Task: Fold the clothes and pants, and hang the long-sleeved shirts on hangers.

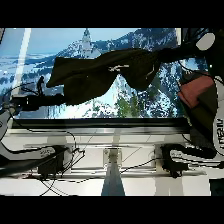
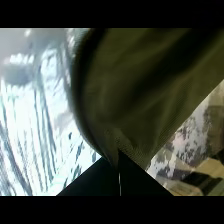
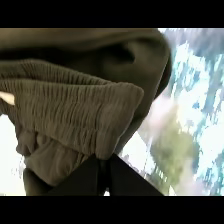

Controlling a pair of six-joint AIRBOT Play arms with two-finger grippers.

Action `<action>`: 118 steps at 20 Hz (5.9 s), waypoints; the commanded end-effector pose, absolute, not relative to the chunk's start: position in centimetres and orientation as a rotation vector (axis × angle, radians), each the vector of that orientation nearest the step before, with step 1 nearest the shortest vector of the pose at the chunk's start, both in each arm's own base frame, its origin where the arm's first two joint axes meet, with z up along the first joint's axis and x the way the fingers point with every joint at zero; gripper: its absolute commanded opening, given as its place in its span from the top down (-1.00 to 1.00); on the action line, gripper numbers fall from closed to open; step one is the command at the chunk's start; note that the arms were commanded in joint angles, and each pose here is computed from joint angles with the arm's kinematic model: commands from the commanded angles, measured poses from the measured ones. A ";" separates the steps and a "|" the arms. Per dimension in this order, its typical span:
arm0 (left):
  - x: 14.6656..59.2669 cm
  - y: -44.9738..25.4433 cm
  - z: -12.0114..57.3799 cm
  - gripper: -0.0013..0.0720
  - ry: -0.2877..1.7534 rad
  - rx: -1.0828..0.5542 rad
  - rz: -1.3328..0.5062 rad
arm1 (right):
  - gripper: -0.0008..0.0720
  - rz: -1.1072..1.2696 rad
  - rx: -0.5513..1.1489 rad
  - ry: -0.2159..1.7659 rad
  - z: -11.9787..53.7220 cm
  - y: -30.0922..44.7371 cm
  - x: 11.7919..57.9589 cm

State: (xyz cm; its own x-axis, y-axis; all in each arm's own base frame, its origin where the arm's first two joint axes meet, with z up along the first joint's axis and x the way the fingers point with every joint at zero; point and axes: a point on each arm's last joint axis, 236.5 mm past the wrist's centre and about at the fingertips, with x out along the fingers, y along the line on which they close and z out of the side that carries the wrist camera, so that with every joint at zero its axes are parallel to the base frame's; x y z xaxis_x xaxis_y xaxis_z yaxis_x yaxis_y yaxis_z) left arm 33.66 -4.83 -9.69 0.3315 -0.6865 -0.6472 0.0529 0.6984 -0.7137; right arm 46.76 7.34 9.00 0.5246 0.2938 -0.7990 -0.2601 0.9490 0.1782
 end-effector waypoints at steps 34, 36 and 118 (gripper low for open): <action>23.0 24.6 -0.4 0.91 1.565 -0.384 0.269 | 0.89 -0.073 0.341 1.432 -3.7 -2.1 19.2; 22.3 25.1 -0.7 0.91 1.558 -0.423 0.285 | 0.89 -0.058 0.357 1.527 -5.0 -1.3 16.8; 48.3 5.3 34.7 0.91 0.142 -0.681 -0.800 | -0.42 -0.169 0.193 0.935 1.0 -8.6 32.8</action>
